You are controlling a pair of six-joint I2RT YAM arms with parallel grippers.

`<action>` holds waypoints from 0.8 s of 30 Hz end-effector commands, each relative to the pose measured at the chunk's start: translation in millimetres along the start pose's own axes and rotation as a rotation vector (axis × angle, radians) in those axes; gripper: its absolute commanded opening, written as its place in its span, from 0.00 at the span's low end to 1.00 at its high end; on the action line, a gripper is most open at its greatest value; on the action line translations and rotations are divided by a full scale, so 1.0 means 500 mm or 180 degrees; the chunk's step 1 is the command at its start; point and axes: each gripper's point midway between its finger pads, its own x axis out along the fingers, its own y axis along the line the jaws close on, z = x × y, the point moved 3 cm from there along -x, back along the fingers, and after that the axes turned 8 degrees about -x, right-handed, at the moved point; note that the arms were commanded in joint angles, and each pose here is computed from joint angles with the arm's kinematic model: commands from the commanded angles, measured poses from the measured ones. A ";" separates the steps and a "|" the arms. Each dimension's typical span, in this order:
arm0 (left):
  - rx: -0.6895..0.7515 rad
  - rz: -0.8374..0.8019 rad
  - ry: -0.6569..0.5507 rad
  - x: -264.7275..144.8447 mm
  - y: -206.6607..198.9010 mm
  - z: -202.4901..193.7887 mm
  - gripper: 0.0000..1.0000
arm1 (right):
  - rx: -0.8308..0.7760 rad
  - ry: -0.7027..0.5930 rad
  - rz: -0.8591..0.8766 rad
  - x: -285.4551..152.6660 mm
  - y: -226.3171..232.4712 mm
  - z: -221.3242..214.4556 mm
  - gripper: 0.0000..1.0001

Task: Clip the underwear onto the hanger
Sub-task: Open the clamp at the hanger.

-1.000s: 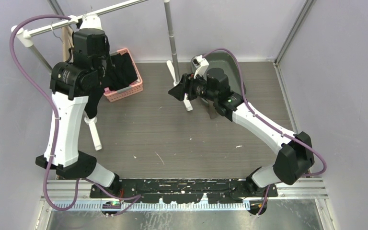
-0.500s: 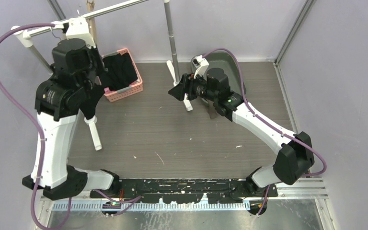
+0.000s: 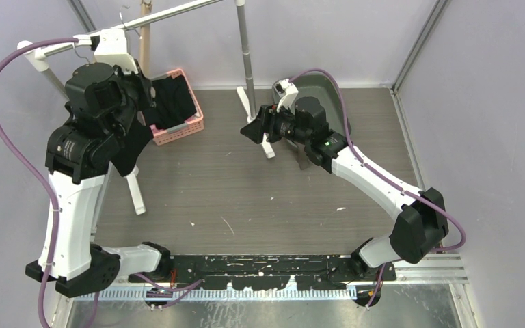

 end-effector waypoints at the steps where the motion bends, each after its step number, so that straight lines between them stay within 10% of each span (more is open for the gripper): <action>1: -0.0165 -0.0324 -0.0560 -0.031 -0.023 0.086 0.00 | -0.0152 -0.0288 0.0062 -0.013 0.020 0.051 0.70; 24: -0.0135 -0.0729 -0.0047 -0.003 -0.062 -0.037 0.00 | 0.0056 -0.0252 -0.0437 -0.037 -0.053 0.050 0.71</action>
